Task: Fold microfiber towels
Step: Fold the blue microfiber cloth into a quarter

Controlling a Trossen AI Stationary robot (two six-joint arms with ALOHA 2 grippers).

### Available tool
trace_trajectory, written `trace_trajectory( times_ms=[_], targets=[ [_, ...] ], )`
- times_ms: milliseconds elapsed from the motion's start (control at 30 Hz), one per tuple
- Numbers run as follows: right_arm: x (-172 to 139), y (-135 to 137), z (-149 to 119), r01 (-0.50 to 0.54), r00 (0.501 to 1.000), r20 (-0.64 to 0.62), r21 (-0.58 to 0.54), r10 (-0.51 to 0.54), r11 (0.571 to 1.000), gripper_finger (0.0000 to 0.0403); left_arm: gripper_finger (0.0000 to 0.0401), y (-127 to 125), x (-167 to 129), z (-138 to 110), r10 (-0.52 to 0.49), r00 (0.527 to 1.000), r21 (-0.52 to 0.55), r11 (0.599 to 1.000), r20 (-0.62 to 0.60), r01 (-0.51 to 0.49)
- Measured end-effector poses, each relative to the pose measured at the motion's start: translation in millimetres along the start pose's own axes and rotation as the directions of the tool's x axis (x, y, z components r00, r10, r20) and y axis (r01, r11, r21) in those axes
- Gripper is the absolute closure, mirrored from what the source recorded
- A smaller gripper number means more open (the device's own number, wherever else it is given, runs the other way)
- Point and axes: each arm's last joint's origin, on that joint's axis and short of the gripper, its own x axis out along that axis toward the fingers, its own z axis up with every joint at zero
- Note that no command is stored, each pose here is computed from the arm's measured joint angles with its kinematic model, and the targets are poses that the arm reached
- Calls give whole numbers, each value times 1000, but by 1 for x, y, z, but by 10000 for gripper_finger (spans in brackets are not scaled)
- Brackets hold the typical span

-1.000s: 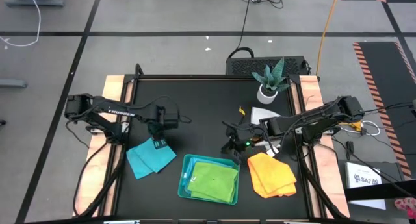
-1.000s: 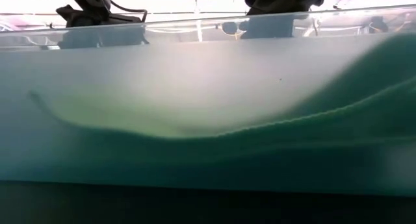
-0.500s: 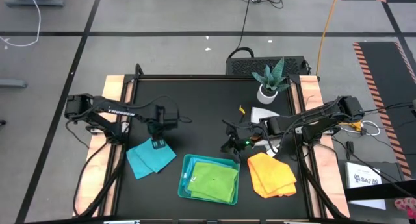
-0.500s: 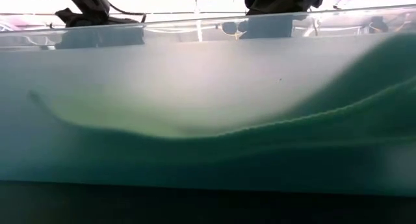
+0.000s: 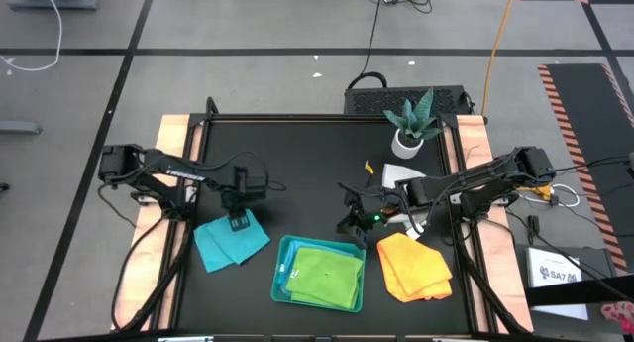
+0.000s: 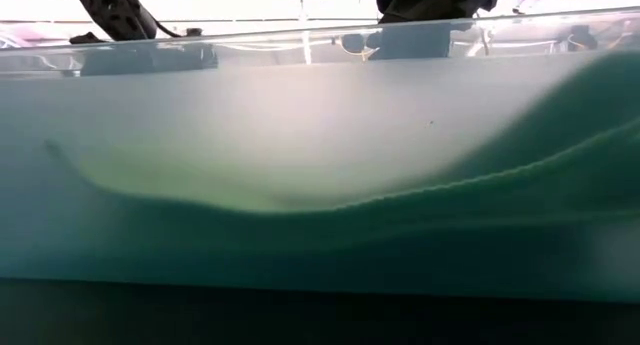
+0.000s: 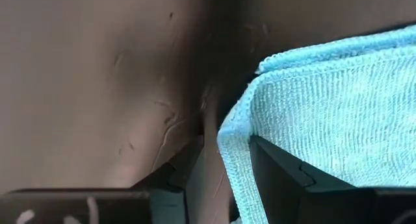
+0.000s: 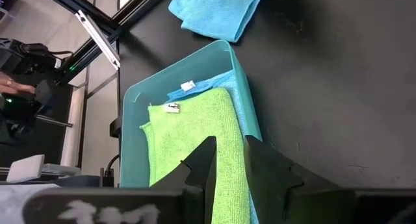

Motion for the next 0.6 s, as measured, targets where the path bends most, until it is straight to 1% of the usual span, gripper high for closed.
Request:
trace_trajectory(
  times_ms=[200, 433, 600],
  targets=[
    [0, 0, 0, 0, 1000, 0, 0, 0, 1000, 335, 275, -1, -2, 3, -8, 1000, 6, 1000, 26, 8],
    [0, 0, 0, 0, 1000, 1, 1, 0, 1000, 335, 275, -5, -15, 14, -23, 996, 15, 1000, 88, 21],
    [0, 0, 0, 0, 1000, 0, 1, 0, 1000, 335, 275, -7, -22, 19, -27, 992, 42, 999, 123, 22]
  ],
)
